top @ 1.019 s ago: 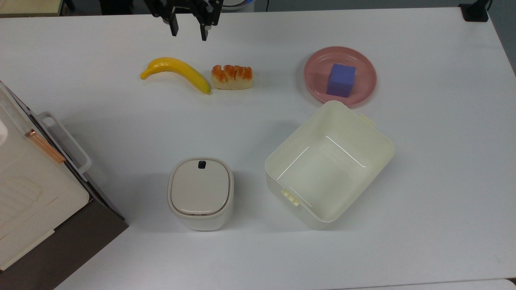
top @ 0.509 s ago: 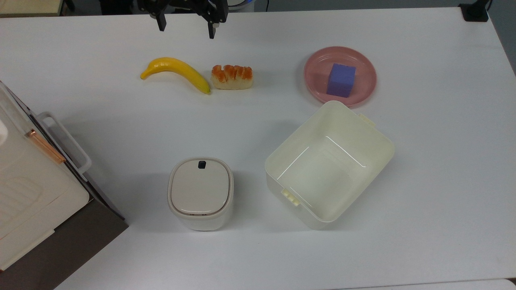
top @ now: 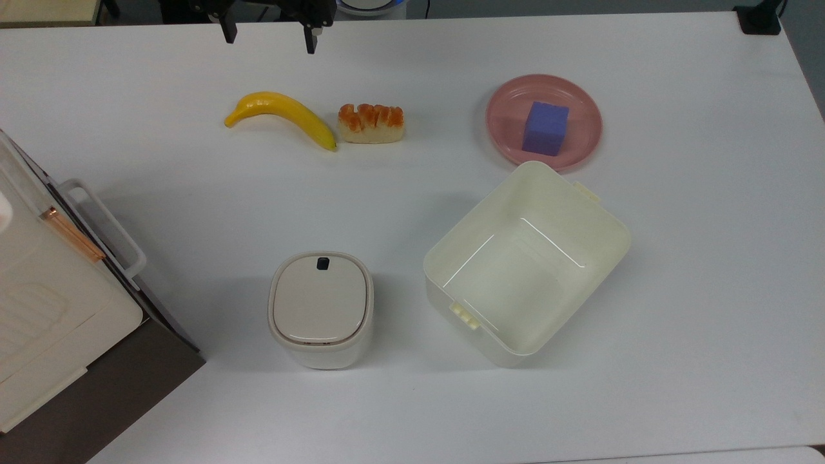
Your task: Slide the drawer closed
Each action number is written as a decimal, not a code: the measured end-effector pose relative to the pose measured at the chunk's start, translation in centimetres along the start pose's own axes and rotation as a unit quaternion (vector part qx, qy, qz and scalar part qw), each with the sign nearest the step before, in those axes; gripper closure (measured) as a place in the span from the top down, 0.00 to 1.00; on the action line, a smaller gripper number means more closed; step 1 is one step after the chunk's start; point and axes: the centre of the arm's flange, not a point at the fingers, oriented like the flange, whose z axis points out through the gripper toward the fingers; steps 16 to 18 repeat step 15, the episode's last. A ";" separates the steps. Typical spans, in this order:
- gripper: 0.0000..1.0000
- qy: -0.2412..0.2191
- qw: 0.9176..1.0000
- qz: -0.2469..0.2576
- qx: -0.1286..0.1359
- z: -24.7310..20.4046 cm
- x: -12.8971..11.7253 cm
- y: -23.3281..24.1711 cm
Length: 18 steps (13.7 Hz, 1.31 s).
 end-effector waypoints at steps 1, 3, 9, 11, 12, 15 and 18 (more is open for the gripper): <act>1.00 0.001 1.000 0.001 0.001 -0.2 0.0 0.1; 1.00 0.007 1.000 0.002 0.005 -0.9 -0.3 0.0; 1.00 0.010 1.000 0.002 0.000 -1.3 -0.6 -0.4; 1.00 0.010 1.000 0.007 0.001 -1.3 -0.6 0.1; 1.00 0.010 1.000 0.011 0.008 -1.3 -0.6 0.4; 1.00 0.010 1.000 0.023 0.019 -1.3 -0.6 1.4; 1.00 0.010 1.000 0.023 0.019 -1.3 -0.6 1.4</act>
